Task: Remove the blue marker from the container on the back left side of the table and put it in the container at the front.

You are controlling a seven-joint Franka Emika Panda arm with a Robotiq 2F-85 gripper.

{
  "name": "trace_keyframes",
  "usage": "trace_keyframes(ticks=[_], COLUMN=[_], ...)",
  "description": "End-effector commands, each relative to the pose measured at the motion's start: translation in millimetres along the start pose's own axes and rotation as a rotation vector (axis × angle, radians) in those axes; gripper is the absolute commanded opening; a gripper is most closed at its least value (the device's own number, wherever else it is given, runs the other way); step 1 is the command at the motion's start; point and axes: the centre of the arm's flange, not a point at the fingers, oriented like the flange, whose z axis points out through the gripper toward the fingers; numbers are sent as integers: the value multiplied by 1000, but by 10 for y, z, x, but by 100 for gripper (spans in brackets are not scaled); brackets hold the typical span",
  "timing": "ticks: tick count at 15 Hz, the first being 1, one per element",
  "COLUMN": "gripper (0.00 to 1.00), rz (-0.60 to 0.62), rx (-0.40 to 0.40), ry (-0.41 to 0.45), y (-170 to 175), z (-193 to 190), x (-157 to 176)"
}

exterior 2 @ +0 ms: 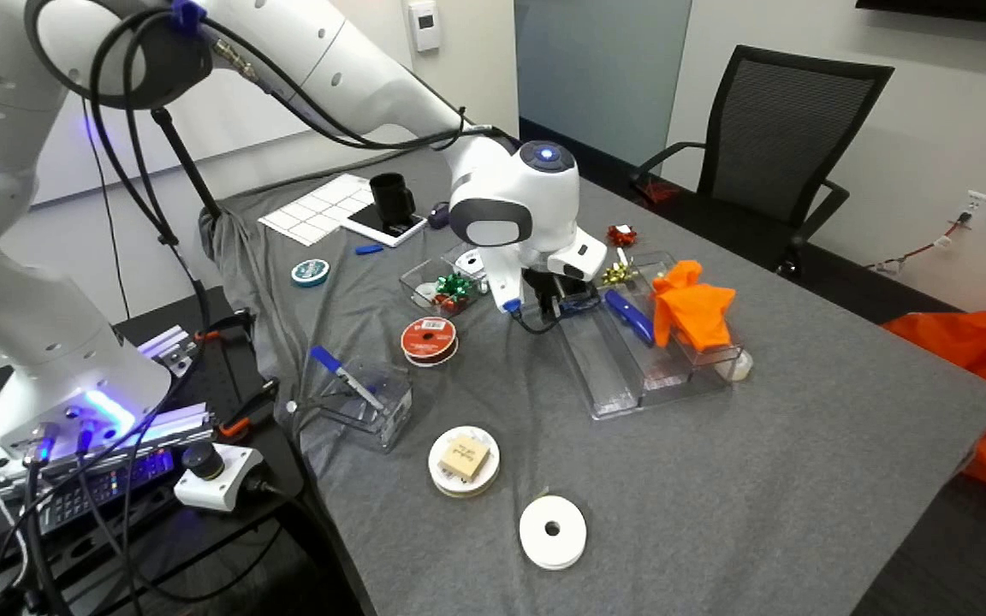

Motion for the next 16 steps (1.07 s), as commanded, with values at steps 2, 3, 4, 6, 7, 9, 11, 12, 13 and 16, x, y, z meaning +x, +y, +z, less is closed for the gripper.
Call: trace_keyframes(ticks=[2, 3, 4, 6, 7, 9, 11, 12, 13, 16], gripper=[0, 0, 0, 0, 0, 0, 0, 0, 0, 0], rz=[73, 77, 74, 45, 27, -17, -60, -78, -93, -124], rx=[38, 49, 58, 42, 28, 6, -18, -30, -36, -45], ry=[70, 80, 84, 56, 48, 38, 32, 23, 20, 24], y=[-16, -19, -20, -10, -9, -11, -4, 2, 3, -10], z=[117, 120, 108, 70, 26, -74, -167, -223, -281, -502], x=[310, 326, 326, 268, 217, 110, 29, -4, -29, -110])
